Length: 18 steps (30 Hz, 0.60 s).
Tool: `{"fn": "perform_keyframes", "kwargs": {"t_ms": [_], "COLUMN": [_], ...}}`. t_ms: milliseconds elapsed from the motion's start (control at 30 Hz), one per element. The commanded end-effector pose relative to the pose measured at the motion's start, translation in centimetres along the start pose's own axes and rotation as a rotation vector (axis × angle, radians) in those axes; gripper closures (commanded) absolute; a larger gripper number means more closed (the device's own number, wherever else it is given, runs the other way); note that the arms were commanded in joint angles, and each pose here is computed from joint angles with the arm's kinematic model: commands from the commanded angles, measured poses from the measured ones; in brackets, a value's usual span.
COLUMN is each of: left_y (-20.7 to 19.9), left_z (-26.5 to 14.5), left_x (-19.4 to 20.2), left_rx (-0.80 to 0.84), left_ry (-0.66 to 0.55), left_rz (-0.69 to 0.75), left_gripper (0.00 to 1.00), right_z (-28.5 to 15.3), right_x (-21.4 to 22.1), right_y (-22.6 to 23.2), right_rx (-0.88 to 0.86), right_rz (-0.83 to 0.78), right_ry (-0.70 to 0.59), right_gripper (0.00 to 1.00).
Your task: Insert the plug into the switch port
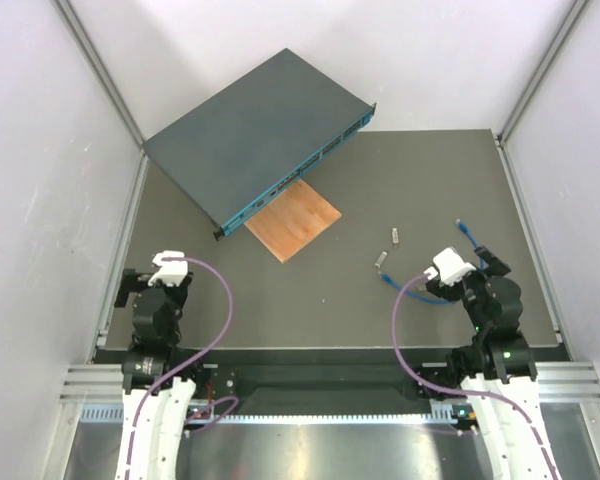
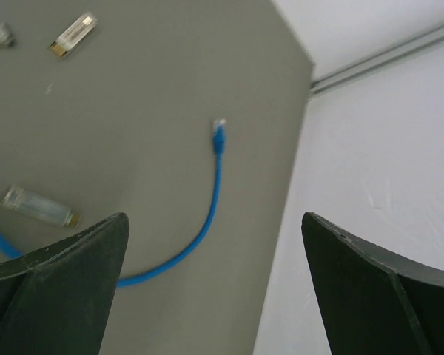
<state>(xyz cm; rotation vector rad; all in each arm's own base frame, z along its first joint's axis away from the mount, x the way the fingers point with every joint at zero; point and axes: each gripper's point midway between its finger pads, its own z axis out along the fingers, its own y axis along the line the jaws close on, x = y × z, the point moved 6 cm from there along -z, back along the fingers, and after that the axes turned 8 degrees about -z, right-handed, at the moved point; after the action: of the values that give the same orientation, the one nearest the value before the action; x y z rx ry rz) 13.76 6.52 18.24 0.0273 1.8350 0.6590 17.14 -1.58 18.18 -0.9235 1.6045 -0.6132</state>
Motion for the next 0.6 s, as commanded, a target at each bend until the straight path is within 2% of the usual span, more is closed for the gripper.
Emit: {"fn": "perform_keyframes", "kwargs": {"t_ms": [0,133,167,233,300,433,567], "left_y": [1.5,2.3,3.1,2.6,3.9,3.1,2.9], "left_z": [-1.3,-1.2,-1.7,-1.7,-2.5,-3.4,-4.1], "left_x": [-3.9,-6.9,-8.9,-10.3,-13.0,-17.0,-19.8], "left_rx": [0.024,-0.002,-0.007,0.062,0.046,0.22,0.334], "left_ry": [-0.056,-0.014,-0.047,-0.02,-0.075,-0.082,-0.126], "left_rz": [-0.099,-0.245,-0.331,-0.359,-0.443,-0.578,-0.619], "left_gripper": [0.01,0.01,0.01,0.01,0.01,0.01,0.01], "right_z": [-0.5,-0.3,-0.1,-0.4,-0.8,-1.0,-0.4], "right_x": [-0.9,-1.6,-1.6,-2.1,-2.3,-1.9,-1.2], "right_y": [-0.1,0.1,0.2,0.3,1.1,2.7,3.7], "right_rx": [-0.162,-0.246,-0.261,-0.305,-0.395,-0.56,-0.665], "right_rz": [-0.04,-0.033,-0.032,-0.04,-0.045,-0.072,-0.076], "right_ry": [0.02,0.016,0.015,-0.01,-0.017,0.006,0.054], "right_gripper": [0.0,0.0,0.0,0.0,0.0,0.0,0.0]}}
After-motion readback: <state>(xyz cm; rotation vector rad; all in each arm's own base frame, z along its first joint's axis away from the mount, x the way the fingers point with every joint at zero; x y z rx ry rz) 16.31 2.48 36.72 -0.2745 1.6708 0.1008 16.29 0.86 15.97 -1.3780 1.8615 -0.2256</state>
